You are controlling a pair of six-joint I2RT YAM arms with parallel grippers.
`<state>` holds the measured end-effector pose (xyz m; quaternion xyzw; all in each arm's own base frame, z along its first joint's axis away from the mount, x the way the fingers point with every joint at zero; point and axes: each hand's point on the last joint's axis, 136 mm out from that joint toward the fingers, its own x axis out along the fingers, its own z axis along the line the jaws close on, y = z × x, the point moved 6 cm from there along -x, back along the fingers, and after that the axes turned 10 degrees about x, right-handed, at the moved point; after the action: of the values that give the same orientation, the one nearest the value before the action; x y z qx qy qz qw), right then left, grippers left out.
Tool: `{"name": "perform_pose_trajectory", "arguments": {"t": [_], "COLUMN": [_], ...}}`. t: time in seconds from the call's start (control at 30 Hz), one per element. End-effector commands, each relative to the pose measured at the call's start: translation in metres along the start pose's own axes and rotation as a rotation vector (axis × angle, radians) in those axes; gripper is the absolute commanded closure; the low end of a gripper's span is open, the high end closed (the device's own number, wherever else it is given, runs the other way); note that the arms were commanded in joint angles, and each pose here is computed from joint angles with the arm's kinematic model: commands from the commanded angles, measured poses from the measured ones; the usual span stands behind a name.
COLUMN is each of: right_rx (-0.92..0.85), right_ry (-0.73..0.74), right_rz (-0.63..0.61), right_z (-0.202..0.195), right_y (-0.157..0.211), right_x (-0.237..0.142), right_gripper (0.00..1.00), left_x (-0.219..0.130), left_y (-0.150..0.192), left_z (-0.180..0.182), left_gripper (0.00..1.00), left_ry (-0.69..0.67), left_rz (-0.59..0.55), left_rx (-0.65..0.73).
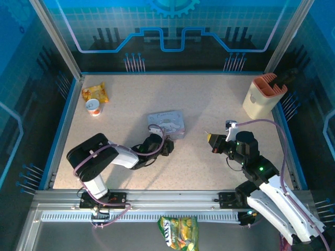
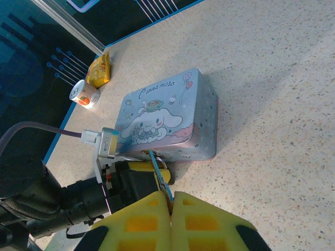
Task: Unlock the padlock with the key
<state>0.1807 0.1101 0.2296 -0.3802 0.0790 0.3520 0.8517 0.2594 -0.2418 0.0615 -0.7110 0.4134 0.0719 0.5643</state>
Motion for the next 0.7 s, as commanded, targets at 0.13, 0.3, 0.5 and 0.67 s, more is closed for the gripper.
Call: {"name": "perform_pose_trajectory", "arguments": {"t": [0.13,0.3,0.5,0.67], "right_rx": [0.018,0.021,0.052,0.087], "right_ry": [-0.007,-0.007,-0.019,-0.028], "right_rz": [0.011,0.013,0.04,0.066], "right_z": [-0.003,-0.003,-0.003,-0.006], "right_y": [0.003,0.004,0.007,0.012], "right_x": [0.001,0.003,0.009,0.016], "right_gripper": [1.0,1.0,1.0,1.0], "left_x": [0.008,0.006,0.002,-0.004], "left_y": [-0.005,-0.005,-0.008,-0.016], "left_z": [-0.004,-0.003,-0.008,-0.012], "left_gripper": [0.71,0.78,0.85,0.87], "left_ry": [0.02,0.026,0.055,0.066], "left_rz": [-0.023,-0.036,-0.048,-0.068], "left_rx": [-0.017,-0.038,-0.07,-0.081]}}
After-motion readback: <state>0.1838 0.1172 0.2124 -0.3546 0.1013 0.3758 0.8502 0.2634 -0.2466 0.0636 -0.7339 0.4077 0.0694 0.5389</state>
